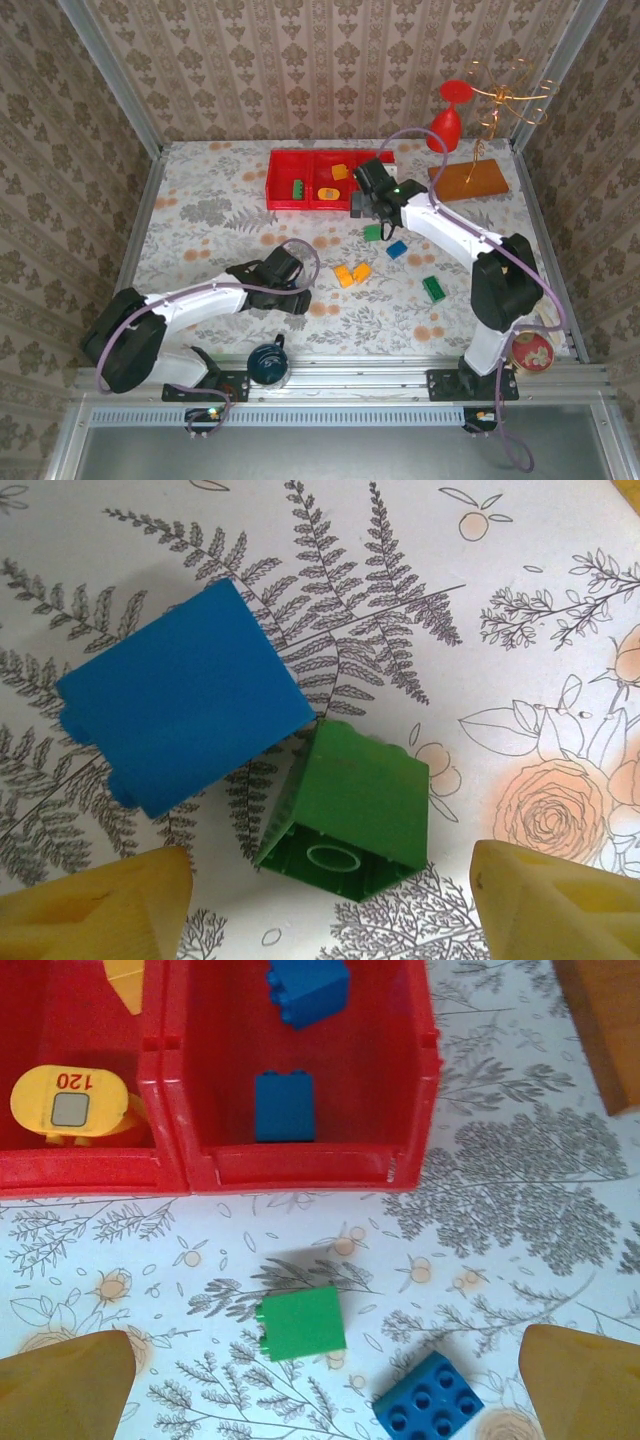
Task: Sort the legos into containers by color
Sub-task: Pick up the lego from the middle-left of the table.
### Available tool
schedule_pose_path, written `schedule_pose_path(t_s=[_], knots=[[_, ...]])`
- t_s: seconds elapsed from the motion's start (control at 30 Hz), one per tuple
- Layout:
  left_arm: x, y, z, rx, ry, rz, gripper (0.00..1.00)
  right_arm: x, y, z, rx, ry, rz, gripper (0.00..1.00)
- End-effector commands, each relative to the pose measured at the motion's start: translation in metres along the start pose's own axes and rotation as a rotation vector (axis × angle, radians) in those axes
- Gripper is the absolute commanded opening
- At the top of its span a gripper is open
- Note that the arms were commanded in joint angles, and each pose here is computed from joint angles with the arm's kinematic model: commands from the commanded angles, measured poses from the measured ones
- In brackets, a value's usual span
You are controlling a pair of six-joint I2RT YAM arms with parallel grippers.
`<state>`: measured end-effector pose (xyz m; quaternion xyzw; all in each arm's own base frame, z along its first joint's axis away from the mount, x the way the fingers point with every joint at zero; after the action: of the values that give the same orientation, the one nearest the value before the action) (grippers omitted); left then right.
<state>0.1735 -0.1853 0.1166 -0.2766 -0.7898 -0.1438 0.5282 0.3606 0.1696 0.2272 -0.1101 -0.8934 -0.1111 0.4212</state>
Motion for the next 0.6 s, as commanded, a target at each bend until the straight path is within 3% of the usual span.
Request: schedule_pose_path(t_s=[0.0,0.33,0.57], knots=[[-0.001,-0.005,-0.013,-0.043,-0.032,0.020,0.73,0.019,-0.010,-0.006,-0.059,-0.077,0.021,1.00],[-0.011,-0.012,-0.025,-0.082,-0.033,0.058,0.71,0.028,-0.017,-0.008,-0.076,-0.109,0.023,1.00],[-0.015,-0.018,-0.024,-0.093,0.000,0.065,0.62,0.023,-0.017,-0.005,-0.070,-0.094,0.038,1.00]])
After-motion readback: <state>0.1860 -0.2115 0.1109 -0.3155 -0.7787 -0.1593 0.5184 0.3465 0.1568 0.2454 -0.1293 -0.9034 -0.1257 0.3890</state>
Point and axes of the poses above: each hand's point on the last joint's axis, 136 mm out from that joint toward the fingers, its own x axis back along the fingers, its own y axis along the line the jaws close on, z = x × y, the point moved 9 cm from there along x, back along the fingers, and after that the axes turned 12 degrees about -x, right-handed, at the moved point
